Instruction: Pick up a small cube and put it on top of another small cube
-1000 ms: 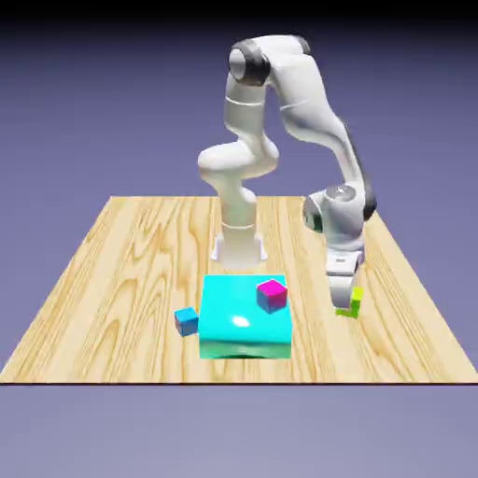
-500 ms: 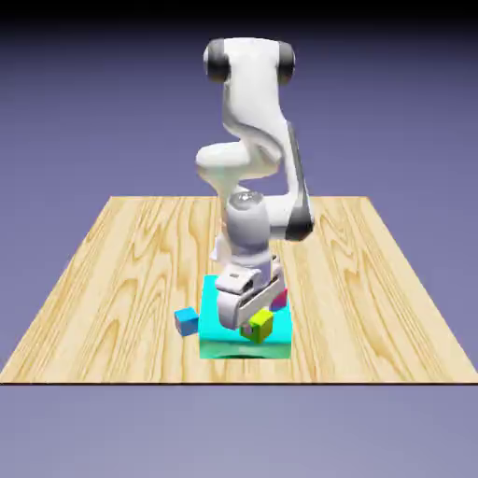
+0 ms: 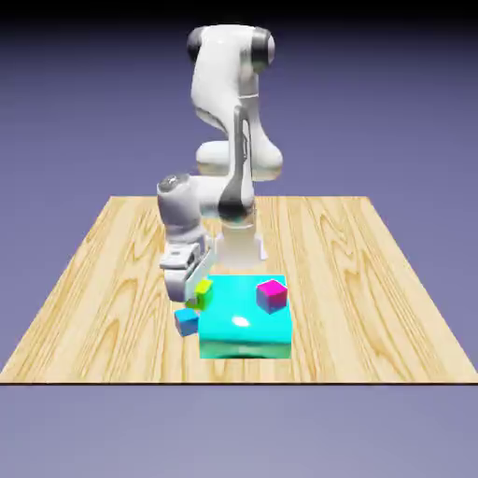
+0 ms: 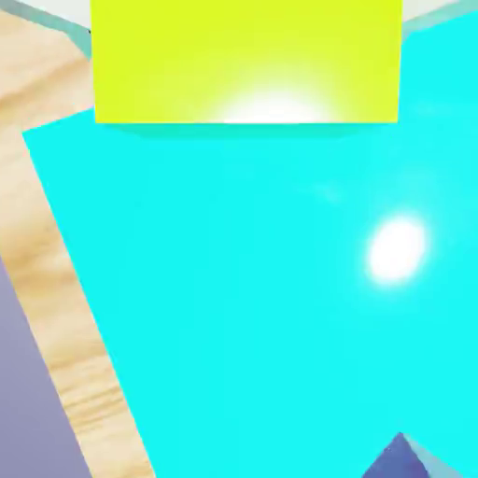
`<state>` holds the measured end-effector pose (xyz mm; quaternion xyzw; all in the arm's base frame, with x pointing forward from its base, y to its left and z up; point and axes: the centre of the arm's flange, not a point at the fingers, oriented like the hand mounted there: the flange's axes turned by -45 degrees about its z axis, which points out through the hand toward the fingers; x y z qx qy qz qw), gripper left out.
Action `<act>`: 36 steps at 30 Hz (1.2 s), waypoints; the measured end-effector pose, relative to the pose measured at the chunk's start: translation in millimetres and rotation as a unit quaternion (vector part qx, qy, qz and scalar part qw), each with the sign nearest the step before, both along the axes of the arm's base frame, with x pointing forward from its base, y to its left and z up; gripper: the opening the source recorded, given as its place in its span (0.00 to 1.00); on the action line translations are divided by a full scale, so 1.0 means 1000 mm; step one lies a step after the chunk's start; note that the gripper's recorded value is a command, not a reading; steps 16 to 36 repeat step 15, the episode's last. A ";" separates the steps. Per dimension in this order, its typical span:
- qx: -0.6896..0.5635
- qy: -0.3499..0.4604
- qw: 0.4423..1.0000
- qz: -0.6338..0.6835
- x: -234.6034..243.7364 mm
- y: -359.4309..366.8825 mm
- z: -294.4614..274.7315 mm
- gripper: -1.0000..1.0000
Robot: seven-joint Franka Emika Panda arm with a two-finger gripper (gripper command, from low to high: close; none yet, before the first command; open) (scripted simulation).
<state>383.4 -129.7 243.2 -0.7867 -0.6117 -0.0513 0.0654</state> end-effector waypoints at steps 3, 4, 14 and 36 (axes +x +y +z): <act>0.006 -0.001 0.999 0.035 -0.025 -0.016 0.000 0.00; -0.006 -0.016 0.999 0.040 -0.027 -0.027 0.004 0.00; -0.008 -0.019 0.999 0.040 -0.025 -0.020 -0.064 1.00; -0.008 -0.019 0.999 0.040 -0.025 -0.020 -0.064 1.00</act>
